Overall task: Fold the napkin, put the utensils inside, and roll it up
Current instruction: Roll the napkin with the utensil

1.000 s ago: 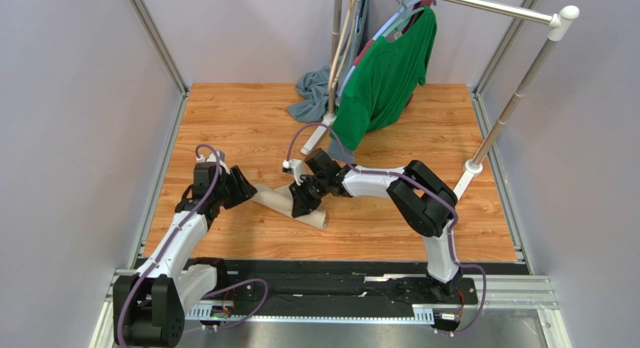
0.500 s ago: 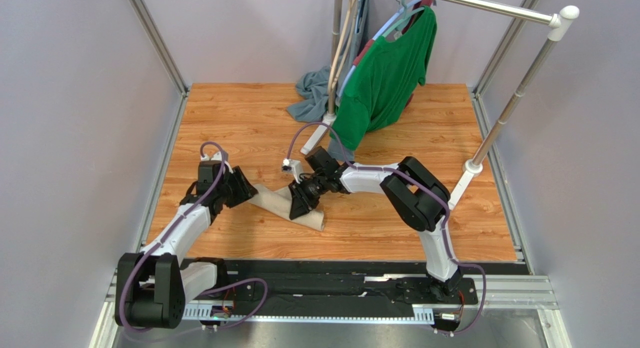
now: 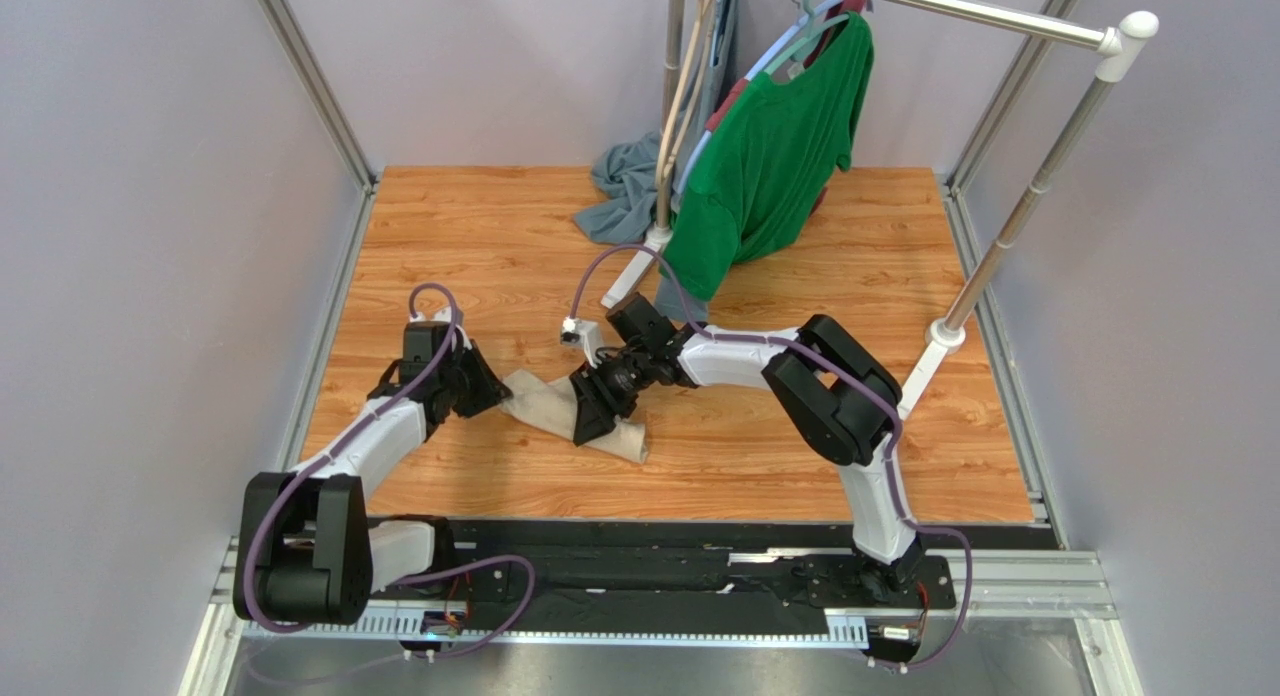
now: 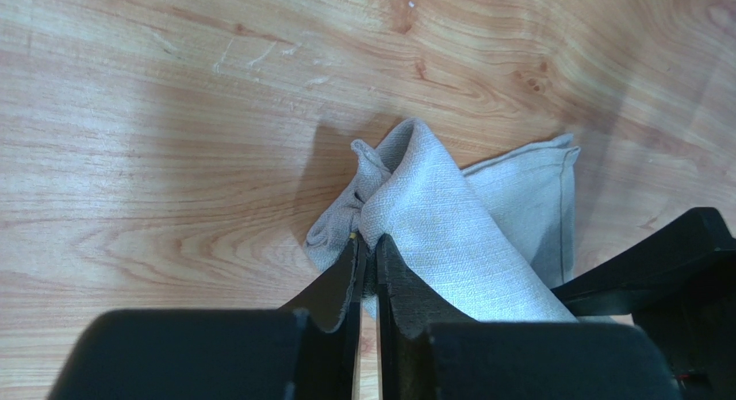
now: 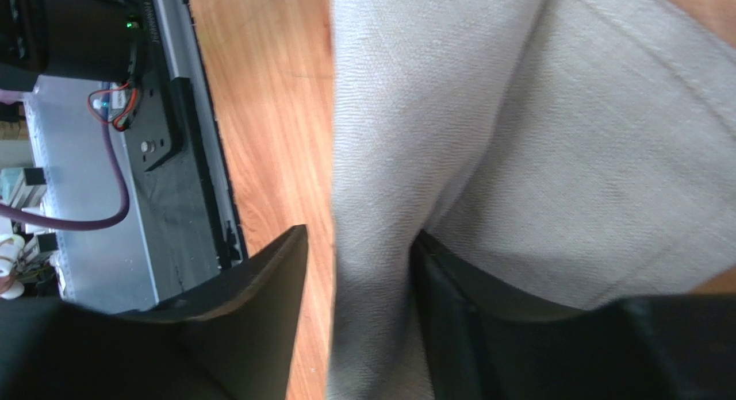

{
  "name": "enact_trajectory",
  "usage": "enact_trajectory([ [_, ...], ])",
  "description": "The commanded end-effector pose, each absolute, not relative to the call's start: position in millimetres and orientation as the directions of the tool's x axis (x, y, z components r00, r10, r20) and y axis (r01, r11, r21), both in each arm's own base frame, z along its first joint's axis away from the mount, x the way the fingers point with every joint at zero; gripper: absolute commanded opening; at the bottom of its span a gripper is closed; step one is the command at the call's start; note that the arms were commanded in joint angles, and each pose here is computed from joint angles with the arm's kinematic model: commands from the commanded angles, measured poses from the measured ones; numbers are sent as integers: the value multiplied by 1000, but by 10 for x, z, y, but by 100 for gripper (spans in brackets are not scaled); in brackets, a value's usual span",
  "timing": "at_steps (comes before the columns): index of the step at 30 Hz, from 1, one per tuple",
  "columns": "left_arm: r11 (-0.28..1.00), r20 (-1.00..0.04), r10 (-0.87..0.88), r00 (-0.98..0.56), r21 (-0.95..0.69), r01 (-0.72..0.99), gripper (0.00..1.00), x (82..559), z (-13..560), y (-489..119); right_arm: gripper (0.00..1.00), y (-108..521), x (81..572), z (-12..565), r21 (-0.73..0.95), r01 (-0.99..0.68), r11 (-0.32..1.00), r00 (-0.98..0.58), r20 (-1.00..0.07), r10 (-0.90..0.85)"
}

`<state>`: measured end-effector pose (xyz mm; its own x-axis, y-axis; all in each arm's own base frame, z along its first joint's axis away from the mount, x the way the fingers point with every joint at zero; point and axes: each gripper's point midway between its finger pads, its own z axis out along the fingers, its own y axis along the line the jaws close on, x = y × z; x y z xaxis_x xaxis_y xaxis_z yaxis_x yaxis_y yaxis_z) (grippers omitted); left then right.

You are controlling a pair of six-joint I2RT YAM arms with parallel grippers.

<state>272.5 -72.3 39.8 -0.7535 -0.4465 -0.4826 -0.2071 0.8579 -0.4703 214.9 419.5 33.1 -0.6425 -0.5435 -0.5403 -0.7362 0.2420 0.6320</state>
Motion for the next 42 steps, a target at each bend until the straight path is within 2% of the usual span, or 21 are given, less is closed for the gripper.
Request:
enact_trajectory([
  [1,865,-484,-437,-758,-457,-206,9,2766,388,-713,58,4137,2220,360,535,-779,327,-615,-551,-564],
  [6,866,-481,-435,-761,-455,-207,6,2774,380,-713,64,4153,2340,605,371,-830,416,-554,-630,-544],
  [8,867,-480,-434,-763,-454,-208,4,2765,372,-712,64,4115,2445,645,278,-829,485,-533,-653,-538],
  [11,866,-479,-435,-762,-455,-209,2,2764,369,-712,64,4098,2516,812,184,-833,521,-483,-701,-524],
  [16,866,-481,-436,-761,-454,-209,2,2768,370,-710,65,4193,2375,1073,85,-884,460,-358,-756,-547],
  [23,867,-479,-434,-763,-453,-208,1,2760,367,-712,65,4301,2056,944,39,-923,382,-286,-734,-616],
  [42,867,-478,-433,-764,-452,-208,1,2767,365,-711,65,4181,2151,438,-40,-918,394,-271,-661,-700],
])
